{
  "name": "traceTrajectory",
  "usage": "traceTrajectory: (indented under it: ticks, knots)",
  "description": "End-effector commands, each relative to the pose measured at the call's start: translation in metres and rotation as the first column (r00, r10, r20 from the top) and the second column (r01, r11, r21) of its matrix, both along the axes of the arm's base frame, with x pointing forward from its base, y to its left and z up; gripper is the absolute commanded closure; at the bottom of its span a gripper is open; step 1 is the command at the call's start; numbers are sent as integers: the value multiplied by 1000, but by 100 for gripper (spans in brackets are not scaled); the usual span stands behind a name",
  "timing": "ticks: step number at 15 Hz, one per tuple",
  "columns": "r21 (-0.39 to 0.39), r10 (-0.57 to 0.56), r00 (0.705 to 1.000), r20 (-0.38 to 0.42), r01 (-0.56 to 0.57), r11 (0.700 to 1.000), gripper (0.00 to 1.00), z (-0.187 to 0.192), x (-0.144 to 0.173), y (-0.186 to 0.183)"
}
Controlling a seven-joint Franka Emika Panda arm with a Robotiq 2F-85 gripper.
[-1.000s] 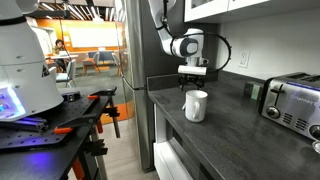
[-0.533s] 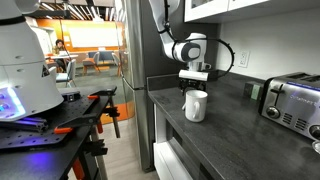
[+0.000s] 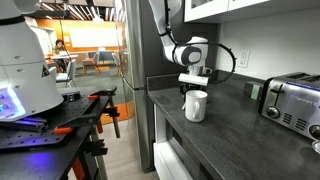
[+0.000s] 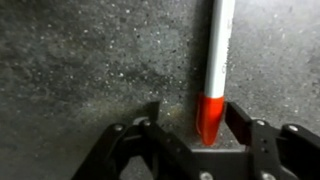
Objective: Put the red marker inside the white mug
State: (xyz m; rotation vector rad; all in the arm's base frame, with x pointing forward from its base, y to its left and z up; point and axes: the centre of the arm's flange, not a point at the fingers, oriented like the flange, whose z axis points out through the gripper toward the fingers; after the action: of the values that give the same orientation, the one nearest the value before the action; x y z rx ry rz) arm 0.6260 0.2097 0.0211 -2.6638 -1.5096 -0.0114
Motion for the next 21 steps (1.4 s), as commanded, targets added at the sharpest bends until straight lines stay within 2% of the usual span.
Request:
traceTrajectory:
  ticks: [1,4,6,9,13,15,21]
  knots:
    - [-18,-7,1000,-8,6,1000,60,7,-3,5]
    - [-9,1,1000,4,-1,1000,82,14,-3,9]
    - [26,6,1000,8,-6,1000,98,17,-4,11]
    - [144,4,998,56,-12,990,95,37,-6,17]
    - [256,85,971,223,-143,956,94,83,-8,24]
    - [309,134,943,303,-230,923,94,100,-13,15]
    - [441,141,841,522,-407,800,94,133,-32,-40]
